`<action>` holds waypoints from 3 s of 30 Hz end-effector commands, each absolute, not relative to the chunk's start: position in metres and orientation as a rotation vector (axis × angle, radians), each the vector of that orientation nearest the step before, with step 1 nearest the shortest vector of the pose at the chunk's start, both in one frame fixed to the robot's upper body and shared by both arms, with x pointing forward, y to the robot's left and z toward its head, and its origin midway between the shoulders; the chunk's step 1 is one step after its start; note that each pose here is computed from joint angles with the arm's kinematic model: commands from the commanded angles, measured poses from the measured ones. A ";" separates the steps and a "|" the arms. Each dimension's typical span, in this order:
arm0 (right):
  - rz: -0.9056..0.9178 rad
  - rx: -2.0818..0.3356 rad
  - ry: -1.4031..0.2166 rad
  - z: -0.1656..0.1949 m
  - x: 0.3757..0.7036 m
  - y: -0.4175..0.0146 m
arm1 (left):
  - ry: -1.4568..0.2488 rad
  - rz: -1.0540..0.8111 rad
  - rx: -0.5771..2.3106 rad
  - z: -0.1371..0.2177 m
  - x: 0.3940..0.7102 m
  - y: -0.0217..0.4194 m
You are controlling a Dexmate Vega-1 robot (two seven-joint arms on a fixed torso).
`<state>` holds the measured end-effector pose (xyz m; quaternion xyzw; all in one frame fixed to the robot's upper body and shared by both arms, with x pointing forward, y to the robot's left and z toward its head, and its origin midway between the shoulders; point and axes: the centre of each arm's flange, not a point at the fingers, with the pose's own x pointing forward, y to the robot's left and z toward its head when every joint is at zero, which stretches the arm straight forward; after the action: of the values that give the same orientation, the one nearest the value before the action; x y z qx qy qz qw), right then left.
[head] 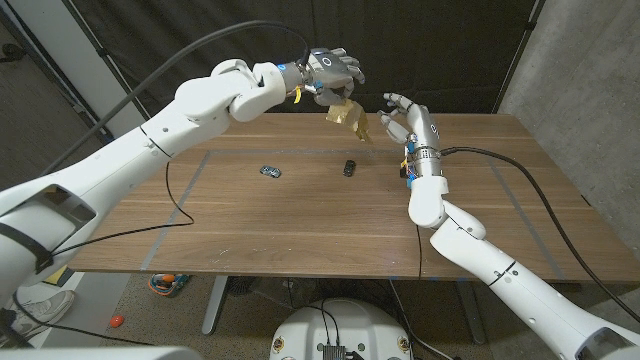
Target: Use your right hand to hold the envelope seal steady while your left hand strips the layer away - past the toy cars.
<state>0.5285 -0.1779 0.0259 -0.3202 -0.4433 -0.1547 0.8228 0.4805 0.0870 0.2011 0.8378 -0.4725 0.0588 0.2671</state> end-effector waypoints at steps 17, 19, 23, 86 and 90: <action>-0.042 -0.577 -0.859 0.033 0.551 -0.200 | -1.956 0.397 2.376 0.188 0.446 0.095; -0.051 -0.577 -0.860 0.034 0.552 -0.200 | -1.954 0.377 2.383 0.188 0.447 0.095; -0.040 -0.585 -0.867 0.034 0.554 -0.199 | -1.911 0.305 2.448 0.187 0.450 0.094; 0.773 -0.496 -0.800 0.059 0.623 -0.221 | -1.794 0.268 2.552 0.181 0.470 0.108; 0.760 -0.540 -0.805 0.061 0.619 -0.220 | -1.802 0.279 2.553 0.180 0.469 0.107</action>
<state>0.6225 -0.2201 0.0558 -0.2345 -0.3711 0.3515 0.8269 0.4709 0.1069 0.1785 0.8148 -0.5744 0.0785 -0.0003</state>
